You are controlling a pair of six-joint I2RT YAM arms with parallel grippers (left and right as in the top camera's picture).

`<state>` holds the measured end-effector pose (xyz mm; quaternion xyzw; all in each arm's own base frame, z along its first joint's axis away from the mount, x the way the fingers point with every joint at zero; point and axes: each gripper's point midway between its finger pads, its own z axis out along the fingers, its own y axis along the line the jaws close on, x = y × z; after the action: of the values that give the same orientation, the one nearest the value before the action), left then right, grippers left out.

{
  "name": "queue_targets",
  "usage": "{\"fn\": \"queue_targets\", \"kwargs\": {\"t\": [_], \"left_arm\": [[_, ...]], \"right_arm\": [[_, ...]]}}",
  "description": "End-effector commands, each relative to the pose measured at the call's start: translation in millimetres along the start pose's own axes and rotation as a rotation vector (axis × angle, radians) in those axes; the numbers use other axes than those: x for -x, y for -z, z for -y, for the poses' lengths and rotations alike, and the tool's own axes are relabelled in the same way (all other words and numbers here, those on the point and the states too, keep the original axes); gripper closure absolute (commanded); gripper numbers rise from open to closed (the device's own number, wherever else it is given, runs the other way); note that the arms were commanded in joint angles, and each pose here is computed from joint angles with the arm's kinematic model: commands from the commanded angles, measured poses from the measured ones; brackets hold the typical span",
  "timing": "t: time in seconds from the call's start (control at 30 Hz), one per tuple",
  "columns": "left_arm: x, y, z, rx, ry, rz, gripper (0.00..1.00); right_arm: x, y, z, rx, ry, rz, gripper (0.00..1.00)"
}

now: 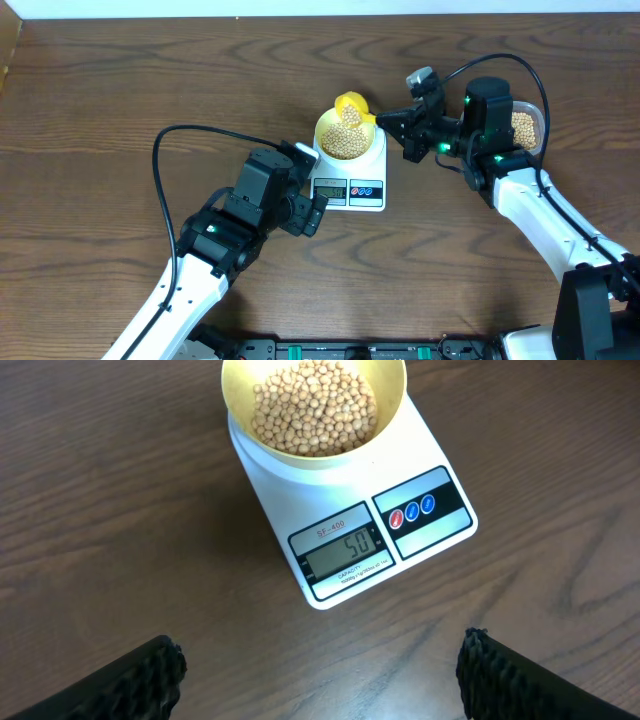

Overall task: Scoop item into bowl and weigh 50g on scale
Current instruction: 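Tilt the scoop over the bowl to pour soybeans, right gripper, then carry the scoop back right to the soybean tub, right gripper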

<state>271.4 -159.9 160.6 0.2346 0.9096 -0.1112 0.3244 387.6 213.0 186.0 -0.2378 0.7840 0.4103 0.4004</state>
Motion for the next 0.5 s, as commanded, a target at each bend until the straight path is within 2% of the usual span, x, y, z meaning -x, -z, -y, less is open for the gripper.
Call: {"fn": "queue_targets", "kwargs": {"t": [0.0, 0.2, 0.47], "left_arm": [[-0.5, -1.4, -3.0, 0.012, 0.012, -0.004, 0.11], [-0.5, -1.4, -3.0, 0.012, 0.012, -0.004, 0.11], [-0.5, -1.4, -3.0, 0.012, 0.012, -0.004, 0.11]], "right_arm": [[-0.3, 3.1, -6.2, 0.065, -0.145, -0.005, 0.99], [4.9, 11.2, 3.5, 0.054, -0.266, 0.014, 0.99], [19.1, 29.0, 26.9, 0.008, -0.295, 0.080, 0.99]]}}
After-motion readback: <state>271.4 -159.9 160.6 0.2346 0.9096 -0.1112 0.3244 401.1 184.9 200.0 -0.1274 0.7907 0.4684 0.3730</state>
